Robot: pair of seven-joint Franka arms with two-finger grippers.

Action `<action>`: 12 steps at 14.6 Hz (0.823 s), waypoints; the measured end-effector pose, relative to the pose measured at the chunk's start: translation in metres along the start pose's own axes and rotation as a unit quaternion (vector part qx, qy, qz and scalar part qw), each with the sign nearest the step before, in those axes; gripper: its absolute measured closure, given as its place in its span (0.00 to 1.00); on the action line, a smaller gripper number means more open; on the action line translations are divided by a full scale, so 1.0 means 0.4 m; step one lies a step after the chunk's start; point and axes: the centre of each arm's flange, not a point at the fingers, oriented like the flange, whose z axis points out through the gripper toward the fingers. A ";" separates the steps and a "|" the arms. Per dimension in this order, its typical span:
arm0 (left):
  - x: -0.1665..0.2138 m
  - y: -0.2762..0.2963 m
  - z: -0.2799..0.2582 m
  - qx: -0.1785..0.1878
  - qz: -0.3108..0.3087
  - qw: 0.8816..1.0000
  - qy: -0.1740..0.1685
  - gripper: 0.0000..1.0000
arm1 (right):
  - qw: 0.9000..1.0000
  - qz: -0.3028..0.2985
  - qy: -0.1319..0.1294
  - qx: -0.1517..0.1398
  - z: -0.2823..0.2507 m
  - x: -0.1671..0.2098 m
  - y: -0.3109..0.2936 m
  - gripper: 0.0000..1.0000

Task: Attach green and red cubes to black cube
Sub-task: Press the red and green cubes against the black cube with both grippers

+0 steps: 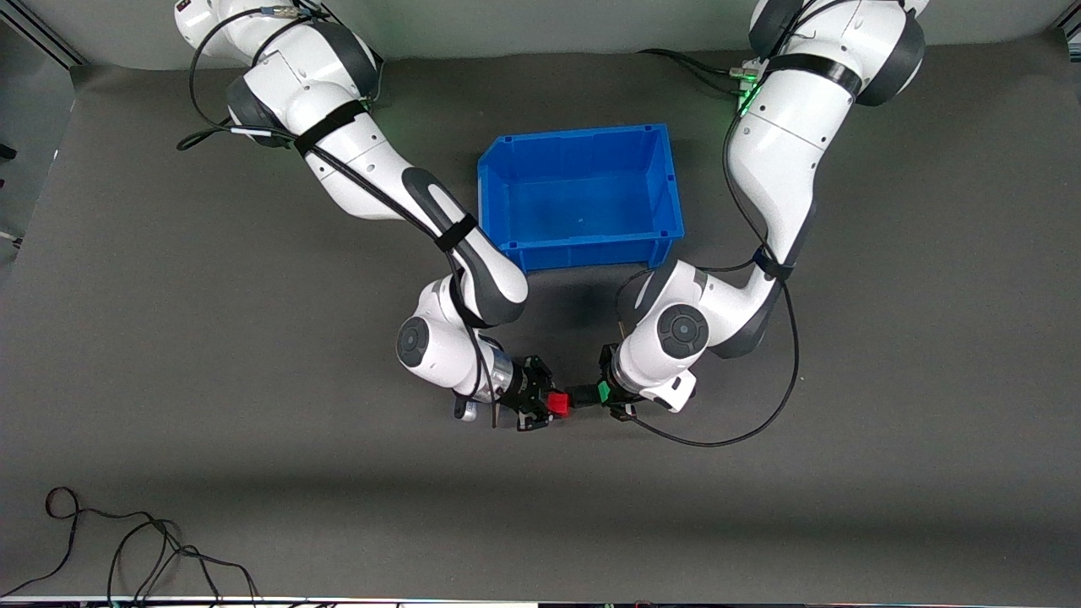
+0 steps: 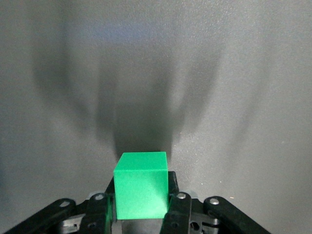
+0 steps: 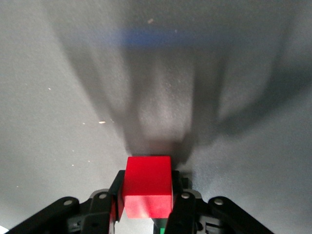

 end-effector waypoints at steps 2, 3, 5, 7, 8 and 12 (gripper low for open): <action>0.003 0.001 0.018 0.002 -0.001 1.000 0.001 0.60 | 1.000 0.000 0.000 0.000 0.001 -0.001 0.001 0.60; 0.004 0.002 0.023 0.001 -0.002 1.000 0.000 0.60 | 1.000 0.001 0.000 0.000 0.000 -0.001 0.001 0.60; -0.003 0.004 0.024 0.000 -0.002 1.000 -0.004 0.60 | 1.000 0.001 0.000 0.000 0.000 -0.002 0.001 0.60; -0.017 0.002 0.017 -0.001 0.000 1.000 -0.010 0.60 | 1.000 0.001 -0.001 0.000 -0.001 -0.003 0.000 0.60; -0.021 0.002 0.015 -0.002 0.000 1.000 -0.012 0.60 | 1.000 0.001 -0.001 0.000 0.000 -0.004 0.001 0.60; -0.020 0.006 0.020 -0.002 -0.001 1.000 -0.012 0.60 | 1.000 0.002 -0.001 -0.001 0.004 -0.013 0.009 0.60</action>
